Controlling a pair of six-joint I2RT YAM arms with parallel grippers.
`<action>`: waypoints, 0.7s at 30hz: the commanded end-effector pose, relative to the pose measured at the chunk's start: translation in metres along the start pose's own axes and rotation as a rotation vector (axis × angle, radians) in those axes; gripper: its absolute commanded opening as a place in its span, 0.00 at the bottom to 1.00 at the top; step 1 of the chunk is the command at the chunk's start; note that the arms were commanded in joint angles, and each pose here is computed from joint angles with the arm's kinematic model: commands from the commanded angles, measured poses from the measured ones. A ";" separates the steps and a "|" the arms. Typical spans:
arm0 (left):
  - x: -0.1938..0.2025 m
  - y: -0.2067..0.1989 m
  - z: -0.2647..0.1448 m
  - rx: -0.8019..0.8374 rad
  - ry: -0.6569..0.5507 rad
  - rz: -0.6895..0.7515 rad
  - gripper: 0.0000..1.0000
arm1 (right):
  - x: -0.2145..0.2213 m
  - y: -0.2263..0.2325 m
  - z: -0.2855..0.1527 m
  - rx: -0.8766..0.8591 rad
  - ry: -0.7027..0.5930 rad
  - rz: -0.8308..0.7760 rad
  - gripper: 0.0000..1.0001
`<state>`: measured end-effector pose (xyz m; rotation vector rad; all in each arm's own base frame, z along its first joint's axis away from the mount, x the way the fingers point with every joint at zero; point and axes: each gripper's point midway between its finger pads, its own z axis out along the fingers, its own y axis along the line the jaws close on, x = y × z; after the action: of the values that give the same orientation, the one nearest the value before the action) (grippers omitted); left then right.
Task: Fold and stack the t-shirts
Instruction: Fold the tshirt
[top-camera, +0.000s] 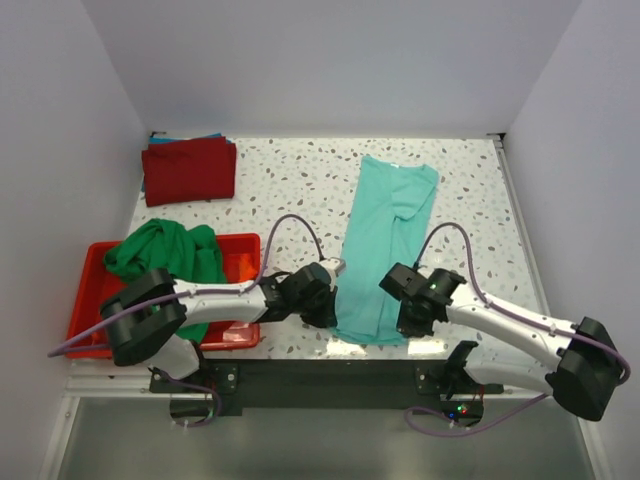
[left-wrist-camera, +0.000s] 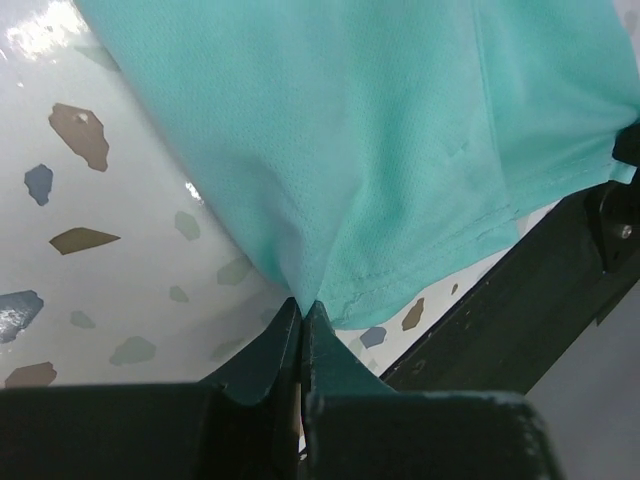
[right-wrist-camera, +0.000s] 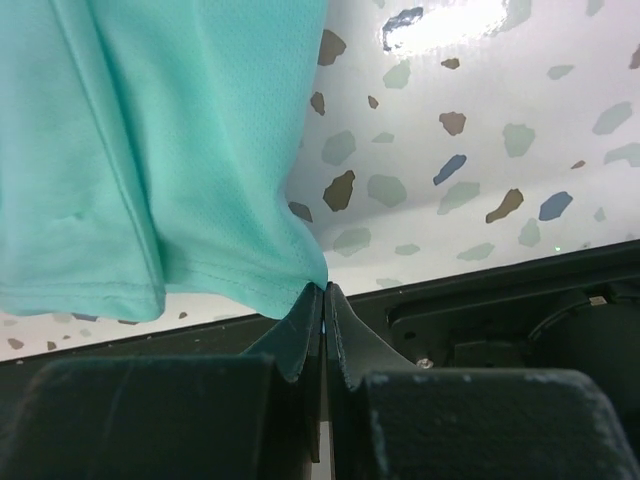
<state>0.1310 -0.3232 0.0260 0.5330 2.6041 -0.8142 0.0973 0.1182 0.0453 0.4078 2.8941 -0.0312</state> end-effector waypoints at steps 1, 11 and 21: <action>-0.040 -0.017 -0.013 0.042 -0.108 0.010 0.00 | -0.019 -0.004 -0.019 0.027 -0.083 0.025 0.00; -0.093 -0.014 -0.022 0.050 -0.196 0.000 0.00 | -0.057 0.011 -0.035 0.047 -0.184 0.005 0.00; -0.156 -0.010 -0.021 0.098 -0.268 -0.014 0.00 | -0.128 0.029 -0.034 0.034 -0.234 0.018 0.00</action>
<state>0.2309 -0.3361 0.0836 0.3586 2.4509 -0.8770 0.1806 0.1117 0.0912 0.4618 2.7435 -0.1325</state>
